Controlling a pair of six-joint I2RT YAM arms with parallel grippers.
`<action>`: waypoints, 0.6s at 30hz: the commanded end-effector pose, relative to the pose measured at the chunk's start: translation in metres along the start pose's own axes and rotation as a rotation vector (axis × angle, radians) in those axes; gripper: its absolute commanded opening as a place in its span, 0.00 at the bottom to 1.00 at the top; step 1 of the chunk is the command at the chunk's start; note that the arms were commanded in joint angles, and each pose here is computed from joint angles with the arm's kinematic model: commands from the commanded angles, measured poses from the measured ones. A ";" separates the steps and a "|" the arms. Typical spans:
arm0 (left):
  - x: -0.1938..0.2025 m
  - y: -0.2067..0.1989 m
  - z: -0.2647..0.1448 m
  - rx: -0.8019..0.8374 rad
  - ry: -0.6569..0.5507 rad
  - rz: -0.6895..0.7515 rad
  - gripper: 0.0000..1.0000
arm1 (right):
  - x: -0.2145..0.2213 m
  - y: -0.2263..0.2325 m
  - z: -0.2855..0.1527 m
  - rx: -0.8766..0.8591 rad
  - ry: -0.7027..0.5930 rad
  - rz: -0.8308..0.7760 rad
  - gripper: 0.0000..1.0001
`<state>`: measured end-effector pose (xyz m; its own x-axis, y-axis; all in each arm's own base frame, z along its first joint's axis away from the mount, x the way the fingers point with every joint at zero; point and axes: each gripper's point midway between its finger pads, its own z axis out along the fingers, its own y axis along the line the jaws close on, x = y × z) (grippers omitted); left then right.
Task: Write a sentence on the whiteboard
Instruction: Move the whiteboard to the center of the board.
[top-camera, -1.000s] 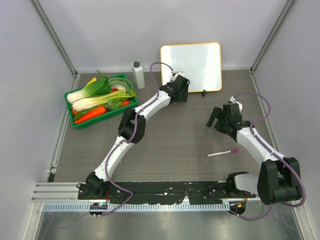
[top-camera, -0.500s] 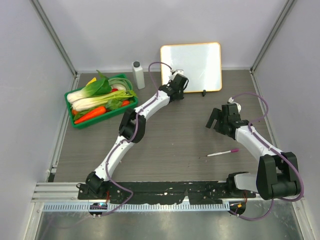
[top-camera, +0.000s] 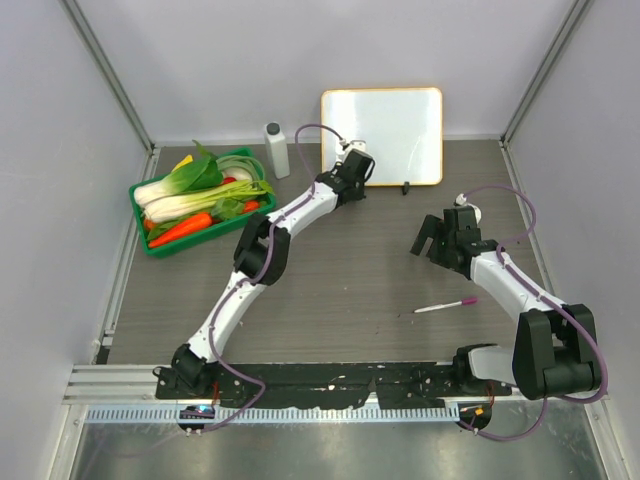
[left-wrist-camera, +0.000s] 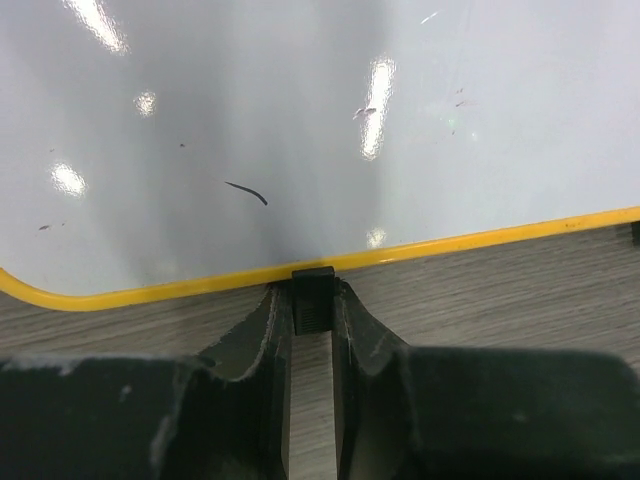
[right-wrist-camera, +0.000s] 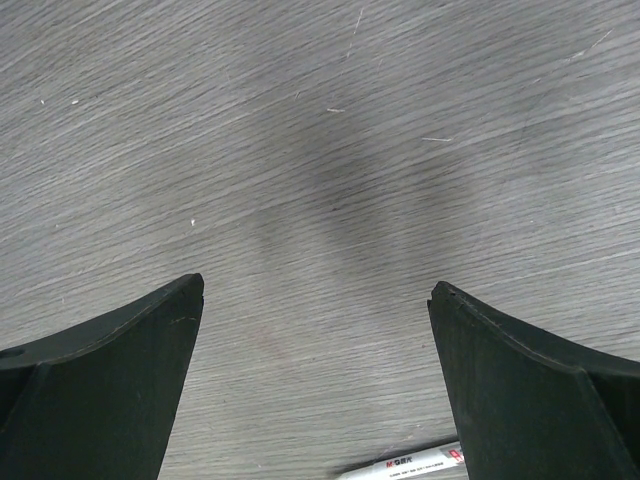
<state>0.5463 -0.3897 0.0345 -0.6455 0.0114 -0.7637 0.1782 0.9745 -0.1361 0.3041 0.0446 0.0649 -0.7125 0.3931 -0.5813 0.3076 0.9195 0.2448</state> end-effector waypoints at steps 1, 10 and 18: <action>0.010 0.017 -0.024 -0.049 0.066 0.036 0.00 | -0.019 0.013 -0.009 -0.044 -0.063 0.005 0.99; 0.063 0.021 -0.060 -0.101 0.148 0.100 0.00 | -0.014 0.009 -0.019 -0.042 -0.067 0.023 0.99; 0.115 0.027 -0.097 -0.127 0.214 0.124 0.00 | -0.011 0.007 -0.038 -0.068 -0.094 0.044 0.99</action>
<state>0.4585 -0.3574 0.0292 -0.6893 0.0899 -0.7189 0.1603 0.9866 -0.0303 0.2968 0.0450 0.0928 -0.6558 0.4176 -0.6289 0.2955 0.9086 0.2952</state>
